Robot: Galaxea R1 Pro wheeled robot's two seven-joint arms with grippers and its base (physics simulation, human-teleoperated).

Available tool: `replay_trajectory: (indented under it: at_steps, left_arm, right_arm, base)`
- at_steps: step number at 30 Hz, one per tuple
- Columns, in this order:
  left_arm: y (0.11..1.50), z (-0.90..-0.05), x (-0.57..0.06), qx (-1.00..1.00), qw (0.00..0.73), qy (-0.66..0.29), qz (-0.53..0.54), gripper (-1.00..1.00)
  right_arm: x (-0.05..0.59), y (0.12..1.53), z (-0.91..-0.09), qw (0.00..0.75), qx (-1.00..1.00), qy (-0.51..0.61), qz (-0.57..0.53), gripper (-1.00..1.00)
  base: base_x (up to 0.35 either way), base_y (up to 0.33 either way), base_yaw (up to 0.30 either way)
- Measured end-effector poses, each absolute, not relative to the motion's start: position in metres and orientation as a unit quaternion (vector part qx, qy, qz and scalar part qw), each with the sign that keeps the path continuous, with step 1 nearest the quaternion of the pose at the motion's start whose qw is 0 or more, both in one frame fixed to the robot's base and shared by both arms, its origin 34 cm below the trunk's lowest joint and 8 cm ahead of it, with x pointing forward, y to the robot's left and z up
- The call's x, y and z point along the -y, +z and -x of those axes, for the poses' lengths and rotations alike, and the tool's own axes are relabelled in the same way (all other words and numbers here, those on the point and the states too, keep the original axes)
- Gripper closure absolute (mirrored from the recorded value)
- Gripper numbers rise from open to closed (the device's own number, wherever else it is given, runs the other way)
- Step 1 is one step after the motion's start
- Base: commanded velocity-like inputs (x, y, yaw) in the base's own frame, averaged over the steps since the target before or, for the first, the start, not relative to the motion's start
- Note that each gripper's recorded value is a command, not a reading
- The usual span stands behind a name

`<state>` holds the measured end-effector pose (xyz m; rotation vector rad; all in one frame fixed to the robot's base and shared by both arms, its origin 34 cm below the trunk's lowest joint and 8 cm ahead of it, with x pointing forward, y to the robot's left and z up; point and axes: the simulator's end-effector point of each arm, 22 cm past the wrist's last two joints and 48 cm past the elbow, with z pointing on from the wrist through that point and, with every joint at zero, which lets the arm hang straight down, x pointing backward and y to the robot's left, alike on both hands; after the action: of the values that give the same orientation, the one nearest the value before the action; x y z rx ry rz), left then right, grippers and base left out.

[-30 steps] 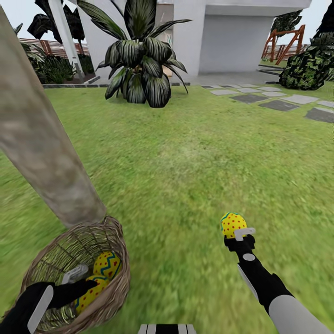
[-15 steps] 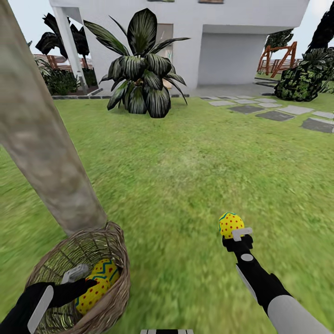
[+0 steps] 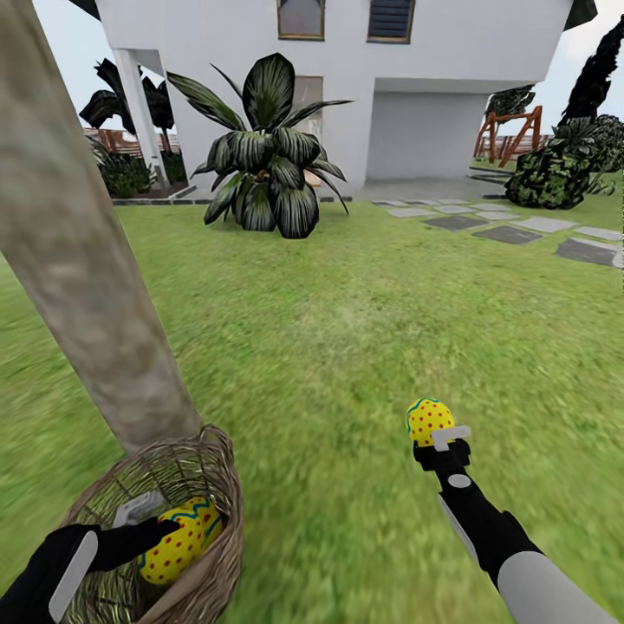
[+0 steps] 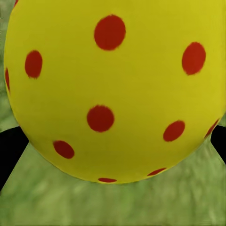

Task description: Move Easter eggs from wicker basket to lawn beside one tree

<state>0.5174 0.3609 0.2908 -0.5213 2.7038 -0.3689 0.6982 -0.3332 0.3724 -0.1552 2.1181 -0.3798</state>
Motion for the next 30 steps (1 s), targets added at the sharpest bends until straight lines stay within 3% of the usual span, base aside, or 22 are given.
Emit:
replay_trajectory:
  at_steps: [9,14,30]
  left_arm:
    - [0.308,-0.525,-0.362,-0.954,0.198,-0.133,0.182,1.00]
    - [0.323,-0.533,-0.365,-0.951,0.215,-0.133,0.179,1.00]
    - [0.355,-0.544,-0.369,-0.942,0.247,-0.138,0.179,1.00]
  right_arm:
    - [0.329,0.395,-0.703,0.488,-0.858,-0.150,0.056,1.00]
    - [0.294,0.395,-0.700,0.489,-0.861,-0.129,0.057,1.00]
    - [0.292,0.445,-0.709,0.524,-0.841,-0.126,0.047,1.00]
  base:
    - [0.000,0.000,0.000]
    - [-0.078,0.018,0.000]
    - [-0.041,0.005,0.000]
